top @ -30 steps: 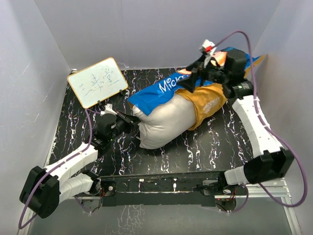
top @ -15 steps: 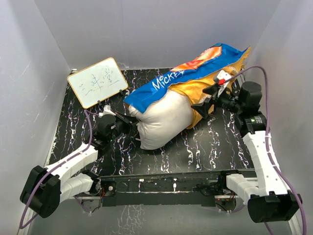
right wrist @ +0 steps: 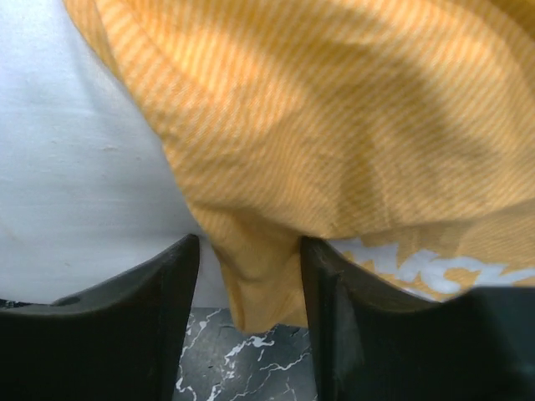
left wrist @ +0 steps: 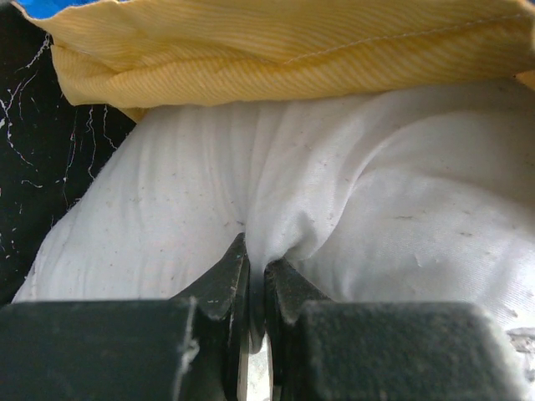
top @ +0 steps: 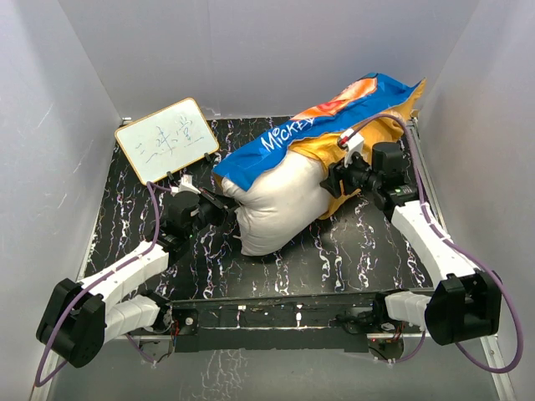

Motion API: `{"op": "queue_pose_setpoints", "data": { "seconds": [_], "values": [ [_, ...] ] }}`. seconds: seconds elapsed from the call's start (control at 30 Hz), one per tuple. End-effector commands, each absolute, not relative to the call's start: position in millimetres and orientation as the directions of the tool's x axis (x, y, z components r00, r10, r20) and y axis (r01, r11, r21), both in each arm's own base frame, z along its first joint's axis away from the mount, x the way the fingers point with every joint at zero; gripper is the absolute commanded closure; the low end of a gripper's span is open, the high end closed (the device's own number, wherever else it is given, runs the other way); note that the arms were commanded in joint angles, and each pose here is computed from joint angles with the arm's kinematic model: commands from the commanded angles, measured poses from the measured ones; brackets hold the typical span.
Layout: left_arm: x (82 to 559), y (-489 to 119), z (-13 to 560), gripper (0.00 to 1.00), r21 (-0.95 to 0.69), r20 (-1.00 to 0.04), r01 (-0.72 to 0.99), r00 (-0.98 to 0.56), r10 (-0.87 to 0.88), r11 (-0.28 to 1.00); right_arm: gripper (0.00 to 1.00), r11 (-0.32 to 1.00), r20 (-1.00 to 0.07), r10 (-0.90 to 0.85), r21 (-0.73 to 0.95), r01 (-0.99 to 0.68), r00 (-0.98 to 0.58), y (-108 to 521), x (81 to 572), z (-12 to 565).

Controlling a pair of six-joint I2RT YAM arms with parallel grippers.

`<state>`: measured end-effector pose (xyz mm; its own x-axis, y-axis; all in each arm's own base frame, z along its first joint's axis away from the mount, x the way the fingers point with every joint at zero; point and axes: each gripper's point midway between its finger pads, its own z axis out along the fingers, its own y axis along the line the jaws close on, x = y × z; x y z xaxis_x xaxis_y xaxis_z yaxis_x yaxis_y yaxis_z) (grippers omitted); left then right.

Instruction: Put the pillow into the pillowcase

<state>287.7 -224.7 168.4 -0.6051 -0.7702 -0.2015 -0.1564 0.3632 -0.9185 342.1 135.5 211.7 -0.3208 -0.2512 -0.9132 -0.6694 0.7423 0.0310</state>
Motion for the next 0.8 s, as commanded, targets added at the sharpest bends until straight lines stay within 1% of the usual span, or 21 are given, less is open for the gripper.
{"op": "queue_pose_setpoints", "data": {
  "seconds": [0.0, 0.03, 0.07, 0.13, 0.2, 0.3, 0.33, 0.4, 0.43, 0.47, 0.5, 0.53, 0.57, 0.63, 0.67, 0.7, 0.73, 0.77],
  "values": [
    [291.2, -232.4, 192.1, 1.00, -0.932, -0.223, -0.090, -0.621, -0.751, 0.350, 0.64, 0.775, -0.945, -0.245, -0.057, -0.629, -0.216, 133.2, 367.2, 244.9],
    [291.3, -232.4, 192.7, 1.00, -0.931, -0.227, -0.087, -0.621, -0.750, 0.354, 0.76, 0.768, -0.945, -0.253, -0.067, -0.637, -0.206, 134.1, 367.2, 249.2],
    [291.5, -232.5, 193.1, 1.00, -0.930, -0.232, -0.085, -0.621, -0.749, 0.358, 0.84, 0.757, -0.947, -0.260, -0.078, -0.648, -0.190, 135.5, 366.6, 255.1],
    [293.1, -232.2, 194.3, 1.00, -0.927, -0.241, -0.080, -0.619, -0.747, 0.366, 0.92, 0.709, -0.954, -0.267, -0.097, -0.698, -0.139, 144.2, 360.1, 275.1],
    [295.6, -233.4, 198.0, 1.00, -0.925, -0.255, -0.067, -0.619, -0.743, 0.373, 0.92, 0.587, -0.969, -0.240, -0.103, -0.803, -0.051, 165.4, 339.3, 308.9],
    [302.9, -241.3, 212.5, 1.00, -0.921, -0.296, -0.010, -0.633, -0.715, 0.390, 0.92, 0.287, -0.993, -0.096, -0.089, -0.954, 0.064, 218.9, 286.7, 374.1],
    [305.2, -246.5, 218.7, 1.00, -0.918, -0.312, 0.017, -0.646, -0.697, 0.396, 0.92, 0.199, -0.995, -0.055, -0.089, -0.976, 0.079, 240.9, 269.8, 395.0],
    [310.9, -256.6, 231.5, 1.00, -0.910, -0.348, 0.073, -0.667, -0.658, 0.408, 0.92, 0.007, -0.999, 0.035, -0.033, -0.999, 0.033, 277.1, 231.8, 430.9],
    [313.5, -261.9, 238.4, 1.00, -0.904, -0.369, 0.103, -0.678, -0.636, 0.415, 0.92, -0.070, -0.997, 0.072, -0.032, -0.997, 0.027, 288.6, 218.2, 444.7],
    [315.5, -266.2, 244.3, 1.00, -0.901, -0.382, 0.125, -0.686, -0.620, 0.416, 0.92, -0.111, -0.996, 0.087, -0.028, -0.993, 0.019, 298.4, 211.9, 452.0],
    [317.5, -270.1, 251.9, 1.00, -0.898, -0.393, 0.148, -0.691, -0.607, 0.413, 0.92, -0.123, -0.997, 0.080, -0.014, -0.992, 0.004, 306.3, 213.9, 451.1],
    [318.2, -272.5, 255.4, 1.00, -0.897, -0.397, 0.157, -0.697, -0.597, 0.413, 0.92, -0.101, -0.998, 0.066, 0.001, -0.995, -0.008, 311.9, 223.6, 444.5],
    [319.0, -273.5, 258.3, 1.00, -0.896, -0.401, 0.164, -0.698, -0.594, 0.413, 0.92, -0.051, -0.999, 0.041, 0.020, -0.998, -0.022, 315.0, 238.4, 432.0],
    [318.3, -272.6, 256.8, 1.00, -0.898, -0.397, 0.159, -0.696, -0.599, 0.411, 0.92, 0.115, -0.995, -0.040, 0.084, -0.990, -0.089, 309.4, 279.0, 390.5],
    [317.0, -270.0, 251.6, 1.00, -0.898, -0.391, 0.145, -0.693, -0.606, 0.415, 0.92, 0.171, -0.988, -0.081, 0.116, -0.978, -0.132, 303.1, 294.1, 366.9],
    [314.8, -266.9, 243.5, 1.00, -0.899, -0.381, 0.123, -0.693, -0.612, 0.420, 0.92, 0.211, -0.978, -0.125, 0.137, -0.968, -0.166, 292.5, 305.2, 344.7],
    [311.6, -263.7, 234.7, 1.00, -0.900, -0.370, 0.102, -0.693, -0.618, 0.424, 0.92, 0.228, -0.971, -0.175, 0.124, -0.966, -0.166, 284.4, 309.8, 326.7],
    [308.0, -260.1, 223.5, 1.00, -0.900, -0.356, 0.075, -0.695, -0.625, 0.430, 0.90, 0.243, -0.960, -0.220, 0.117, -0.963, -0.172, 276.1, 310.9, 312.4]
  ]
}}
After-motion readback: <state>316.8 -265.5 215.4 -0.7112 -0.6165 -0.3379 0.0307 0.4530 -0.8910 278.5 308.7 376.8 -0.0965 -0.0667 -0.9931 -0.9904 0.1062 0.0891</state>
